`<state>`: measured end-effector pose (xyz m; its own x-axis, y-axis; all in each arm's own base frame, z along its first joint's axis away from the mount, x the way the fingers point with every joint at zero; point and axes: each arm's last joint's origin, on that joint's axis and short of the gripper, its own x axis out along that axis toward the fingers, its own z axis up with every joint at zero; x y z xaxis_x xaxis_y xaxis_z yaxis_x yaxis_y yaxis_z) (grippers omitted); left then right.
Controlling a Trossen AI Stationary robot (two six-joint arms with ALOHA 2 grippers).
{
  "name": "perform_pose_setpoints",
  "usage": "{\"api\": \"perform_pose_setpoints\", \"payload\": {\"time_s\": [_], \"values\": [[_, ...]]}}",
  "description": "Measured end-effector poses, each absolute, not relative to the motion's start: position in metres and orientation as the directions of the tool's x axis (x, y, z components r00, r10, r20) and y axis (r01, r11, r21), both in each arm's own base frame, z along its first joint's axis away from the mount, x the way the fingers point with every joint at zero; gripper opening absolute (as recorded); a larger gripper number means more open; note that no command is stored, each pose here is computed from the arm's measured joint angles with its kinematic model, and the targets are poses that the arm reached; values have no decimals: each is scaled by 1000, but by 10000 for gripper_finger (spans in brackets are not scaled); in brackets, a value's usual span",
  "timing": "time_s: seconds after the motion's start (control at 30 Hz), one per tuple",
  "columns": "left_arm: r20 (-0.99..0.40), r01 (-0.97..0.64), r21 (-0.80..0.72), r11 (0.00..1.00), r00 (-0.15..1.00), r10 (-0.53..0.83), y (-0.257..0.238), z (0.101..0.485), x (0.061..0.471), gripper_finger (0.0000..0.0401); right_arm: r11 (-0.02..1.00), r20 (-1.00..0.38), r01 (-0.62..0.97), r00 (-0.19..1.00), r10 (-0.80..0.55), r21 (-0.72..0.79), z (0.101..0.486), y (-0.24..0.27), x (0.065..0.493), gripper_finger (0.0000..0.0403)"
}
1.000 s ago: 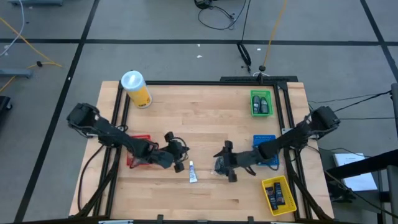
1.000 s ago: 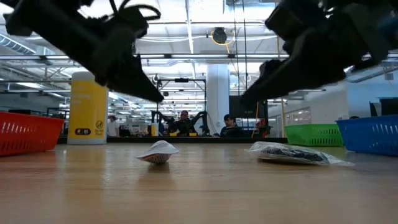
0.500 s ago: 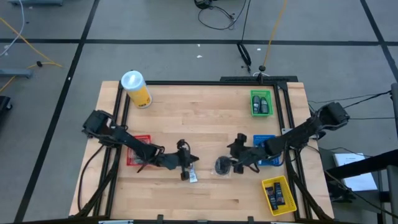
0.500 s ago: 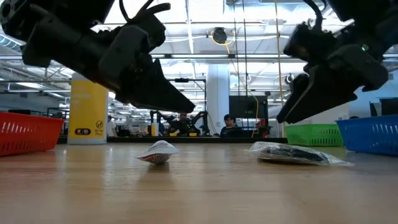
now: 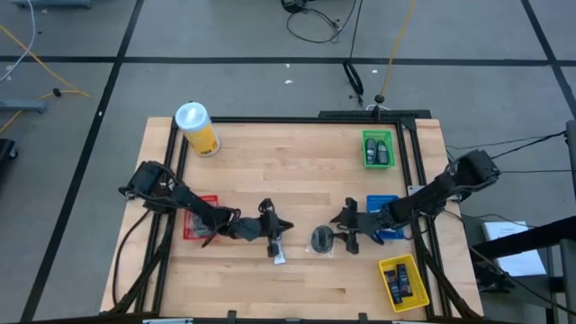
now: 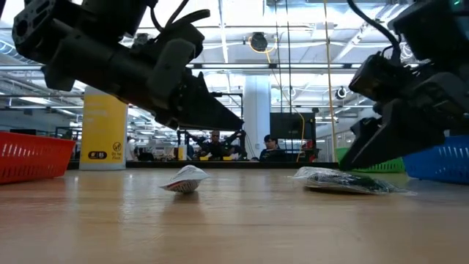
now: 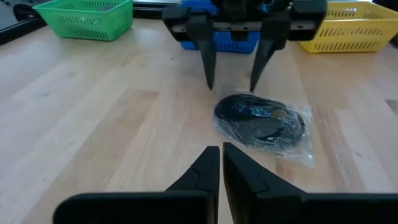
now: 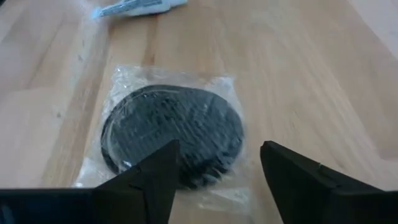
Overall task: Pick & Place Travel size toiletries
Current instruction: Put the hair comb into the red bin
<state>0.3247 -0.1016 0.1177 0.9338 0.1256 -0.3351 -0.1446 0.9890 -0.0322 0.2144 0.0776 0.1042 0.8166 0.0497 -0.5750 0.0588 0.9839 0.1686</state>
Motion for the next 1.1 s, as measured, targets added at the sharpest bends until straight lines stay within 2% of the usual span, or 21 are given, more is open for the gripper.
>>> {"api": "perform_pose_setpoints", "payload": {"time_s": [0.27,0.53,0.6,0.67,0.77,0.9,1.0,1.1], "values": [[-326,-170,-97,981,936,130,-100,119,326,19,993,-609,18,791,57,117,94,79,225,147],[-269,-173,-128,977,954,134,-97,125,329,19,998,-576,-66,816,40,-24,101,83,230,18],[-242,-168,-129,977,961,133,-93,128,331,22,995,-534,-73,845,24,-71,107,88,235,5],[-214,-129,-132,983,972,99,-90,131,333,33,991,-490,-36,871,-32,-129,114,93,238,10],[-185,-67,-136,988,982,42,-84,135,338,77,972,-438,31,889,-133,-233,121,99,242,13],[-189,-85,-191,978,981,48,-76,140,347,170,942,-372,106,900,-227,-318,129,106,245,2],[-266,-139,-258,956,962,68,-70,140,354,242,933,-341,145,903,-260,-329,132,107,245,3],[-377,-216,-301,929,922,92,-65,135,358,296,945,-352,127,906,-234,-300,132,108,246,1]]}}
